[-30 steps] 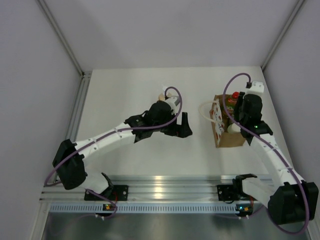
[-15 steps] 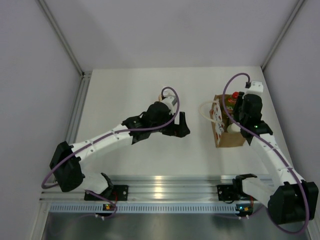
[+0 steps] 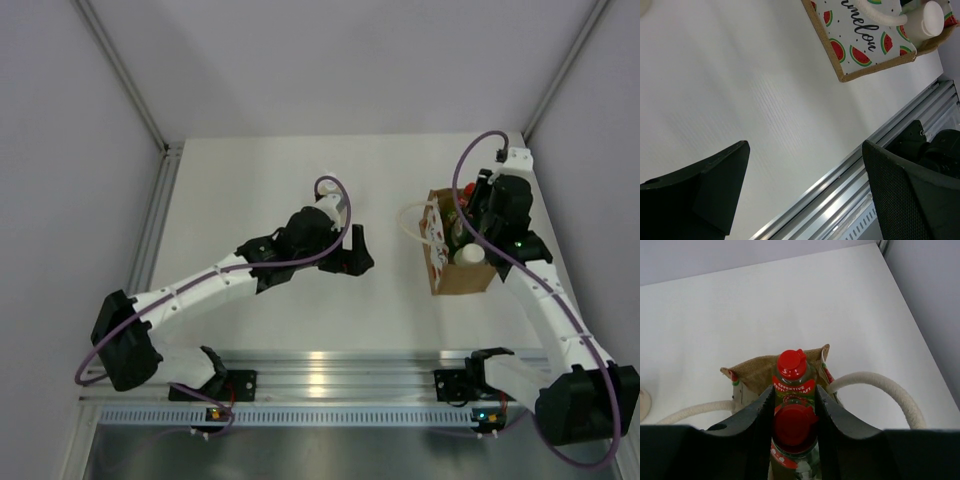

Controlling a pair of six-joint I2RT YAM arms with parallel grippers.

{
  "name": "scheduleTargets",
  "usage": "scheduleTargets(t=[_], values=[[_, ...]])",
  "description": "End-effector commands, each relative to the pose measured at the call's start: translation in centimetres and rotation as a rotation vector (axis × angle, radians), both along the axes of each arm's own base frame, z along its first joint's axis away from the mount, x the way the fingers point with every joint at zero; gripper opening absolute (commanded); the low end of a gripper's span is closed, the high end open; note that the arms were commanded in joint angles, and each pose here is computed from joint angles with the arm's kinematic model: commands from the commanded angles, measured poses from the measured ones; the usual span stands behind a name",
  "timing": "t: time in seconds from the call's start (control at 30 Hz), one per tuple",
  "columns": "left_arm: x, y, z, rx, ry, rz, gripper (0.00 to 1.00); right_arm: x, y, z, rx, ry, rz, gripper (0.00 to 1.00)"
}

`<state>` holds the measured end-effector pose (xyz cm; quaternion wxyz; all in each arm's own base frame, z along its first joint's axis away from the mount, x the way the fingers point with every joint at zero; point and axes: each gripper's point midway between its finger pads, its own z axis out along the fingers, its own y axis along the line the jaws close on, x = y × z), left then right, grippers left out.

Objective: Take the personal care products out of the canvas bag

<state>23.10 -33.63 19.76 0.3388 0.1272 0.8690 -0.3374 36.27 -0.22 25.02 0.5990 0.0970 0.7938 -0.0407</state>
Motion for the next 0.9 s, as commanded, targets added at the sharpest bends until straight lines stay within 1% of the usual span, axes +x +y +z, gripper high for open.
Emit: scheduleTargets(t=[0.0,0.23,0.33,0.37,0.7,0.87], values=[[0.7,0.7,1.9,-0.027,-0.079,0.042,0.98,1.3,0.3,8.9,0.058,-0.231,0.018,0.0],[1.0,1.9,2.2,-0.009,-0.102,0.084,0.98,0.6,0.9,11.7,0.073,-0.22,0.053,0.0],[1.1,2.3,2.5,-0.005,-0.113,0.098,0.98,0.4,1.3,13.5,0.083,-0.239,0.078,0.0],[1.1,2.4,2.5,-0.002,-0.115,0.1,0.98,0.3,1.5,13.5,0.084,-0.224,0.088,0.0],[1.1,3.8,2.9,0.011,-0.142,0.134,0.98,0.2,4.7,18.3,0.115,-0.258,0.233,0.0],[1.0,4.7,3.2,0.015,-0.157,0.163,0.98,0.5,6.2,19.3,0.124,-0.254,0.27,0.0]])
